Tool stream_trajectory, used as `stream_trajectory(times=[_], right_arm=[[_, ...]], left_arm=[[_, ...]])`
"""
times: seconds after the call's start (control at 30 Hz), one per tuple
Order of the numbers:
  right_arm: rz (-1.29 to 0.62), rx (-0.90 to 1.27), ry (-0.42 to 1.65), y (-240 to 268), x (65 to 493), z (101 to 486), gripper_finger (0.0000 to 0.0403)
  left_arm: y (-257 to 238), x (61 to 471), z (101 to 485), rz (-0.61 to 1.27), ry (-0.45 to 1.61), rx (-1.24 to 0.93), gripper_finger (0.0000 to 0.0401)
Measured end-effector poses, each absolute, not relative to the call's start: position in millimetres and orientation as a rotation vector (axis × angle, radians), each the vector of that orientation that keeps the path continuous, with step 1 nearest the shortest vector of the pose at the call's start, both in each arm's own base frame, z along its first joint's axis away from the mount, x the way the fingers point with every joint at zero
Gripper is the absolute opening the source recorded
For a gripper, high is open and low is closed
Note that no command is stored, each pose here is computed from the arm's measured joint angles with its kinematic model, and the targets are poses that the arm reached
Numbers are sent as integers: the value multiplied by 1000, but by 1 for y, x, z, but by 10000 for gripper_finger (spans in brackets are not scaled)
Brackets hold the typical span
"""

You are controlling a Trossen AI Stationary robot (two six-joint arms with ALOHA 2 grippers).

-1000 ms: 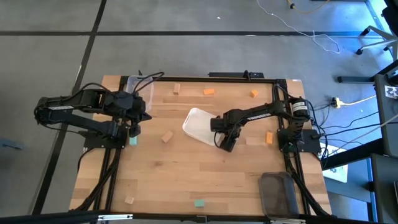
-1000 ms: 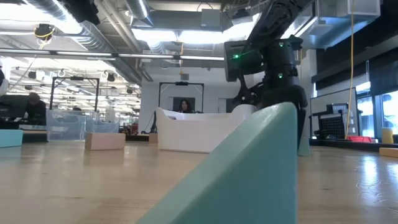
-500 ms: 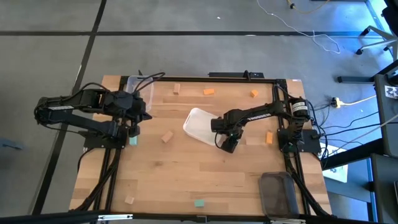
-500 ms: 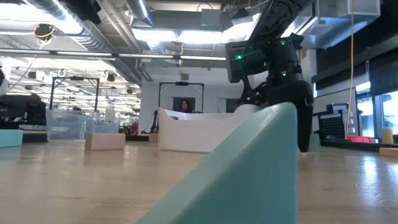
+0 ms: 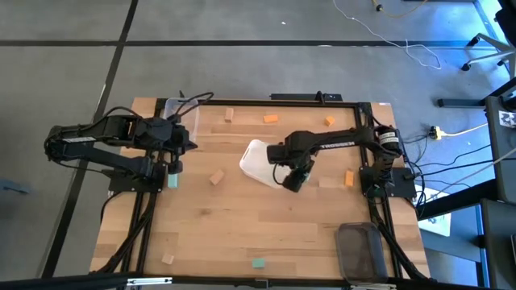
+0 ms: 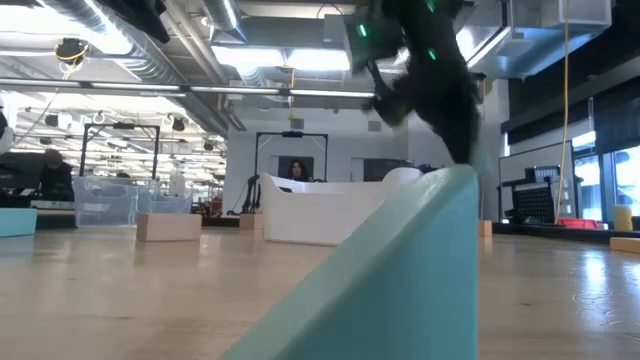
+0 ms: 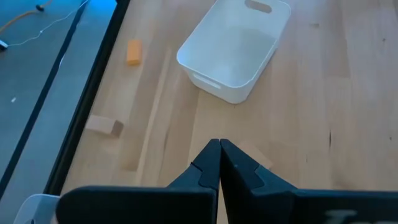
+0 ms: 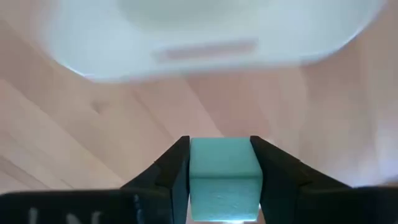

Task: Sort & place blocks by color
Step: Put the top right light blue block into the white bin

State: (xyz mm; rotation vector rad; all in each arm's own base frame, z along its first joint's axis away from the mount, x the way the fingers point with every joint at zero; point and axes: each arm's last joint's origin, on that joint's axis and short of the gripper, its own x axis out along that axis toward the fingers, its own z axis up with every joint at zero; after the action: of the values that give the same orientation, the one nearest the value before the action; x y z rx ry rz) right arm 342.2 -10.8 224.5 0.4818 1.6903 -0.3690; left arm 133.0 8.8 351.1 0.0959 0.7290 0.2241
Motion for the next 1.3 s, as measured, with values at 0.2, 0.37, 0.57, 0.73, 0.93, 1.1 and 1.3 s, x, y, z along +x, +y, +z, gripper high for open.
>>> stream_trajectory(times=[0.2, 0.37, 0.57, 0.73, 0.93, 1.1, 1.3], right_arm=[[-395, 441, 1495, -13, 360, 277, 135], [-386, 439, 1349, -22, 372, 295, 135], [-383, 447, 1255, -41, 382, 278, 135], [-368, 477, 1237, -51, 383, 247, 135], [-367, 485, 1246, -52, 377, 207, 135], [-364, 487, 1242, -51, 372, 186, 135], [-367, 488, 1253, -50, 370, 182, 141]], left_arm=[[9, 133, 351, 225, 731, 88, 0], [9, 132, 350, 242, 740, 40, 0], [9, 132, 349, 253, 742, 5, 0], [9, 132, 349, 253, 741, 4, 0], [9, 132, 349, 254, 741, 4, 0], [9, 132, 349, 254, 740, 3, 0], [9, 132, 349, 257, 739, -5, 0]])
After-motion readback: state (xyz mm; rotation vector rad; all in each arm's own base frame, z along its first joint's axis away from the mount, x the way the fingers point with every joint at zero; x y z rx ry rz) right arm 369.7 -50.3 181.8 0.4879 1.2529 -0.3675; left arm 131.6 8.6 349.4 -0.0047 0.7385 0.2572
